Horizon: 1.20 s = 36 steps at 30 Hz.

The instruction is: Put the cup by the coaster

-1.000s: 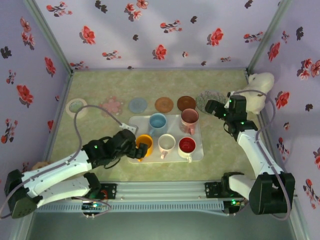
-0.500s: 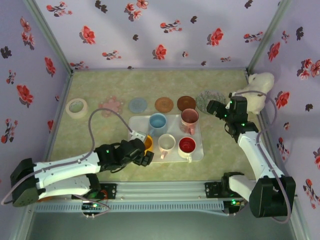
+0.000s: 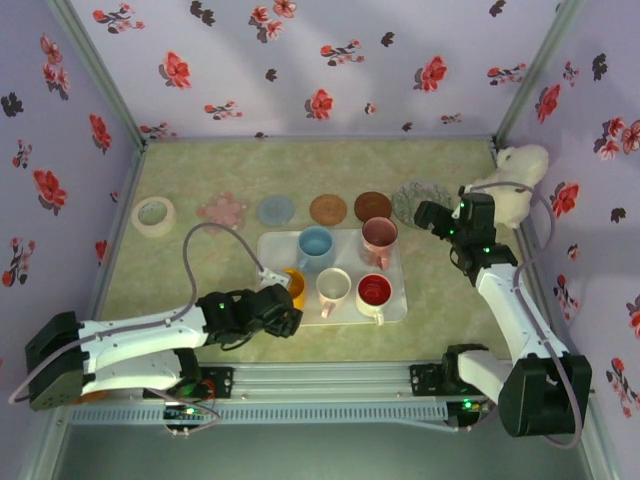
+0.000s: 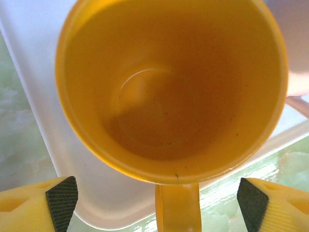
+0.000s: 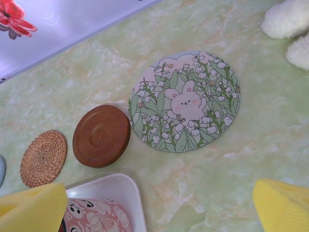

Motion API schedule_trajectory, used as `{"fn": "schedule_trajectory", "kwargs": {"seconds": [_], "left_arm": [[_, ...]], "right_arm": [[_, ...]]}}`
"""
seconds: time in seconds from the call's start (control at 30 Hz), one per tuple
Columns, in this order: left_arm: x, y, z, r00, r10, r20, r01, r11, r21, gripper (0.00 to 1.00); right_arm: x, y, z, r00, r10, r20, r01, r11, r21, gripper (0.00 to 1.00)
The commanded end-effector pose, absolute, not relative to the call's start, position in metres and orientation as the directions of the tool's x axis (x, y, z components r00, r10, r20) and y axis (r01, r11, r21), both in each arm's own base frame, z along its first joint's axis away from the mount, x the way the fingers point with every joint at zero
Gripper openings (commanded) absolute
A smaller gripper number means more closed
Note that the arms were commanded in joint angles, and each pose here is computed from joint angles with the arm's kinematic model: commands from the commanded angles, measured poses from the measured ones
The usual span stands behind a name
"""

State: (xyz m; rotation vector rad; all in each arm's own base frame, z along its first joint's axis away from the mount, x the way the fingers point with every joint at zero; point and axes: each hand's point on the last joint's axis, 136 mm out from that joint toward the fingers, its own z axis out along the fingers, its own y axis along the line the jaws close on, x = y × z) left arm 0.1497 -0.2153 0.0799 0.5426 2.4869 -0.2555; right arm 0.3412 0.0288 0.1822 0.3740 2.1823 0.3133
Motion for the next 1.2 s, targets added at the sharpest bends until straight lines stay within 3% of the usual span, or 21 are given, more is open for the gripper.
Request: {"fn": "schedule_trajectory", "kwargs": {"seconds": [0.0,0.47,1.17], "left_arm": [[0.149,-0.219,0.072,-0.757,0.325,-0.567,0.432,0.9,-0.061,0.86],[0.148,-0.226,0.062,-0.77,0.364,-0.524,0.447,0.894,-0.035,0.7],[0.152,-0.232,0.056,-0.777,0.388,-0.496,0.444,0.896,0.006,0.54]], "right_arm": [[0.341,0.027,0.18,-0.576,0.369,-0.73,0.166,0.927,0.338,0.99],[0.338,0.028,0.179,-0.58,0.362,-0.73,0.158,0.929,0.335,0.99],[0.34,0.026,0.178,-0.584,0.353,-0.731,0.161,0.933,0.322,0.99]]}}
